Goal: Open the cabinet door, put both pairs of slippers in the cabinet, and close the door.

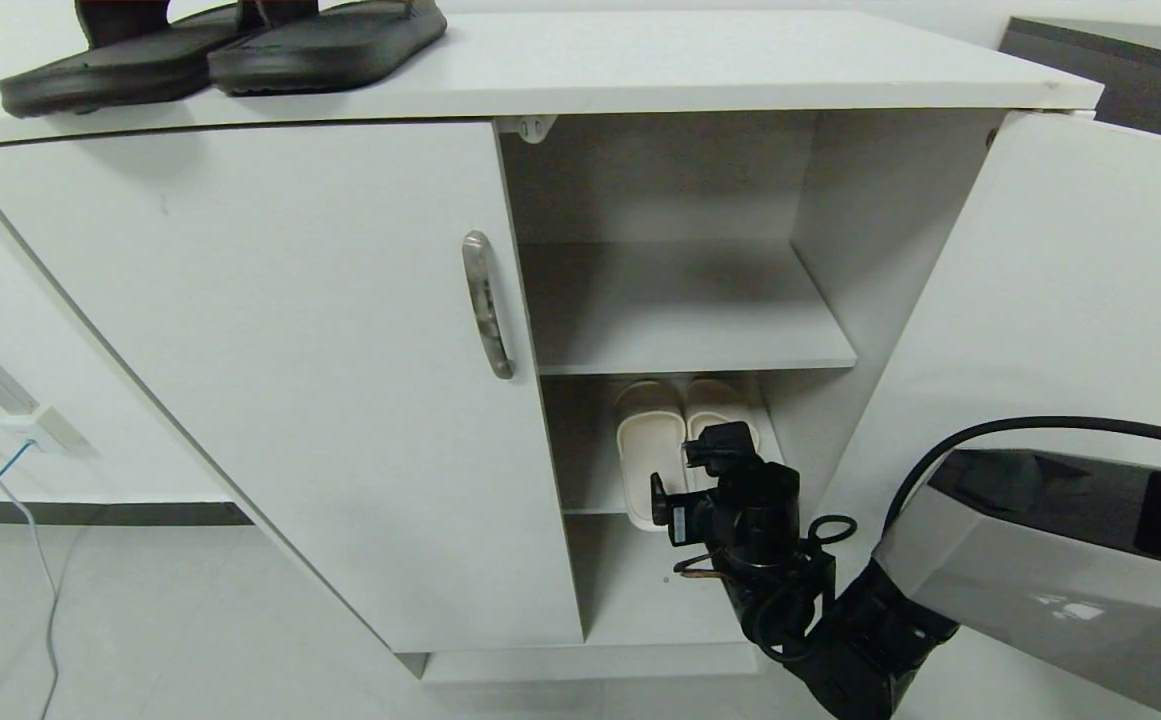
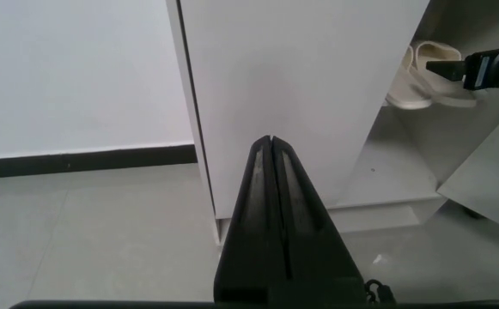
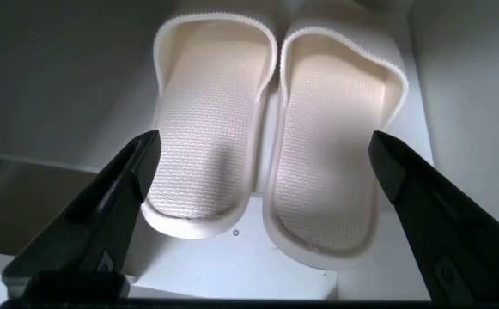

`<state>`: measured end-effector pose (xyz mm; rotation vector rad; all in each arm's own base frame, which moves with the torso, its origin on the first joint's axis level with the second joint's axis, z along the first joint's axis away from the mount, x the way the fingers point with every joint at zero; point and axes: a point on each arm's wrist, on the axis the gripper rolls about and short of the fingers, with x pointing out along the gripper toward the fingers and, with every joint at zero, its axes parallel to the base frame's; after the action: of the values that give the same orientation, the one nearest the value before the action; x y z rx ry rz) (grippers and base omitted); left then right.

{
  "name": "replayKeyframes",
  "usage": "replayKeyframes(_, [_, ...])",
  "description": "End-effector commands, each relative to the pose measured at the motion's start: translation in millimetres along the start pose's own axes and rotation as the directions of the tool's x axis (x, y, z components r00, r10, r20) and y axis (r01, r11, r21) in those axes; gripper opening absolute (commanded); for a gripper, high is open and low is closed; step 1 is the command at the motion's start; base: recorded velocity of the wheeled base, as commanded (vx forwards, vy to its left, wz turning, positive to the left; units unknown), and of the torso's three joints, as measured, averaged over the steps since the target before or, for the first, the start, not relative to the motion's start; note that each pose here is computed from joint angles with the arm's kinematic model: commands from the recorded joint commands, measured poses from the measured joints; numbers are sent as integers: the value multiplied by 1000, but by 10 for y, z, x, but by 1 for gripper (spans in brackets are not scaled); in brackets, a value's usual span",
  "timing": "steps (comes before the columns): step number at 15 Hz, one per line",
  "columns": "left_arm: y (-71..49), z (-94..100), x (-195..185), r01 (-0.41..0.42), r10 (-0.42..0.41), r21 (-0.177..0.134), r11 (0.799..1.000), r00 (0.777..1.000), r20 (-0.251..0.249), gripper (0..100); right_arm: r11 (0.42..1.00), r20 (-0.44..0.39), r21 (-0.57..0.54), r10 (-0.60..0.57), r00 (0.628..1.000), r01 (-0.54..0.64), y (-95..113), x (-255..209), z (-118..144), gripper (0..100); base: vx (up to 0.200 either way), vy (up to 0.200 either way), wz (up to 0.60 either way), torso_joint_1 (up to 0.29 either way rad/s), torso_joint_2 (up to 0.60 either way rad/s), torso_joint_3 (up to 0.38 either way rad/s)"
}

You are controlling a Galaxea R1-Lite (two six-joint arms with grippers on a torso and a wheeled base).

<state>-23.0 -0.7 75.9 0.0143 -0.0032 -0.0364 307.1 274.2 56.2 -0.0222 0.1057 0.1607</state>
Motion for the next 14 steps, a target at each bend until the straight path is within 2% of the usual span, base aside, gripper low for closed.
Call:
replayKeyframes(1, [0,0,1,-1,1,0,1000,1000,-1,0,1000,0,1,2,1000,-2,-4,-17,12,100,-200,0,0,-2,7,7])
replayKeyframes(3, [0,0,1,-1,1,1,1000,1000,-1,0,1000,0,0,6,1000,-6,12,-27,11,100,-200,0,0,5,2,5])
replayKeyframes(14, [0,0,1,-1,1,1,1000,1000,-1,0,1000,-9,-11,16,1000,-16,34,-77,-52,100,0,0,0,0,0,0])
